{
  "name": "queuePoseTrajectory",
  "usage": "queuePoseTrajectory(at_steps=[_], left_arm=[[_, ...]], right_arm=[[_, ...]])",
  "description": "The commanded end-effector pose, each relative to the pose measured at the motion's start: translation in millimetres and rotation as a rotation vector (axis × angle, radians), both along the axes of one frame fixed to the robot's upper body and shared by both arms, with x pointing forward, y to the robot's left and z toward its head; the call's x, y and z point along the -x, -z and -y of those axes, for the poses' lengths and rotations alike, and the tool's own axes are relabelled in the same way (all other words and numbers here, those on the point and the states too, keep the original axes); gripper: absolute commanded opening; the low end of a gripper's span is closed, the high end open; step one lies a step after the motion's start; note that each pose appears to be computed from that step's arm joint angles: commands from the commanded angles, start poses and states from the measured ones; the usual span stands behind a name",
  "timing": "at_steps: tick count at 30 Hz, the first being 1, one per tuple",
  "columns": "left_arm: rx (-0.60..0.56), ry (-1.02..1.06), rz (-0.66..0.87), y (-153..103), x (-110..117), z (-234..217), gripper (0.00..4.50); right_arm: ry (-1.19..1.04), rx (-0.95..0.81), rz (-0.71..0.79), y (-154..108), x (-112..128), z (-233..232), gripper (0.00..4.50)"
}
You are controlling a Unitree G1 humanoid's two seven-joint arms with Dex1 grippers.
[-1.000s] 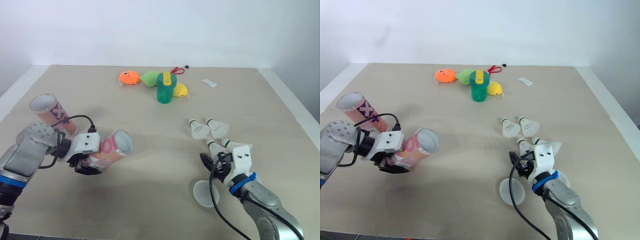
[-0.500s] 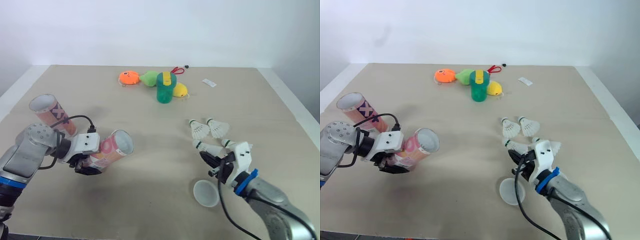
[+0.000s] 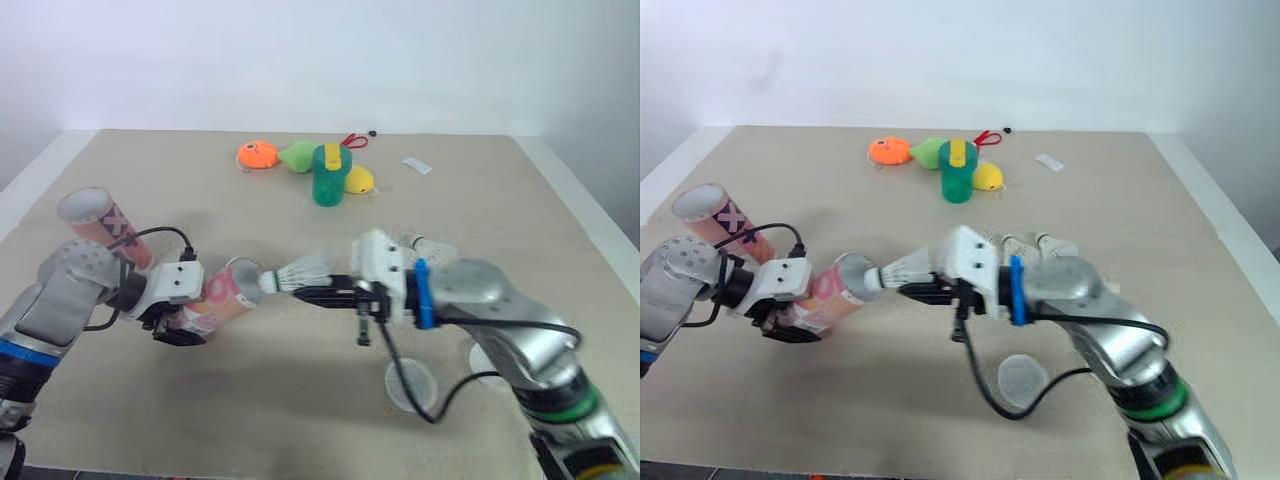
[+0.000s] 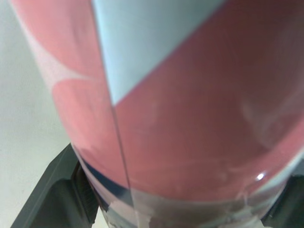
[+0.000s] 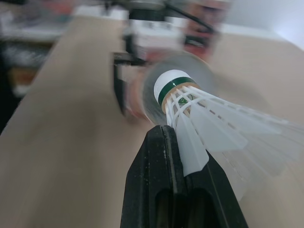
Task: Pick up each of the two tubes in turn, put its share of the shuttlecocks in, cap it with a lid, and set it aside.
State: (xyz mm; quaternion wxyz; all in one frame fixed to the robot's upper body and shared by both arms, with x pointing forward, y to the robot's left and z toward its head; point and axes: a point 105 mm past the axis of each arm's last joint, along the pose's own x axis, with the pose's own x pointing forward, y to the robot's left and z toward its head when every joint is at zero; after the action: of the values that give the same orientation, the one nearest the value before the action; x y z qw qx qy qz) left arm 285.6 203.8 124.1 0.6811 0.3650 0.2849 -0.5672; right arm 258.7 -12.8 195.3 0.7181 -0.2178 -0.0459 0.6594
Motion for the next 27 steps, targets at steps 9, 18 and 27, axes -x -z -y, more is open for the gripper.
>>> queuePoseTrajectory(at_steps=[9, 18, 27], left_arm=[[-0.001, 0.011, -0.028, 9, 6, 4, 3.67], [0.005, 0.011, -0.028, 9, 4, 5, 3.67], [0.005, 0.002, -0.020, 8, 5, 4, 3.67]], right_arm=[[-0.131, 0.093, 0.132, 7, -8, -30, 0.69], [-0.166, 0.022, 0.125, -42, -10, -28, 3.79], [-0.176, 0.155, 0.123, -36, -34, -27, 0.04]])
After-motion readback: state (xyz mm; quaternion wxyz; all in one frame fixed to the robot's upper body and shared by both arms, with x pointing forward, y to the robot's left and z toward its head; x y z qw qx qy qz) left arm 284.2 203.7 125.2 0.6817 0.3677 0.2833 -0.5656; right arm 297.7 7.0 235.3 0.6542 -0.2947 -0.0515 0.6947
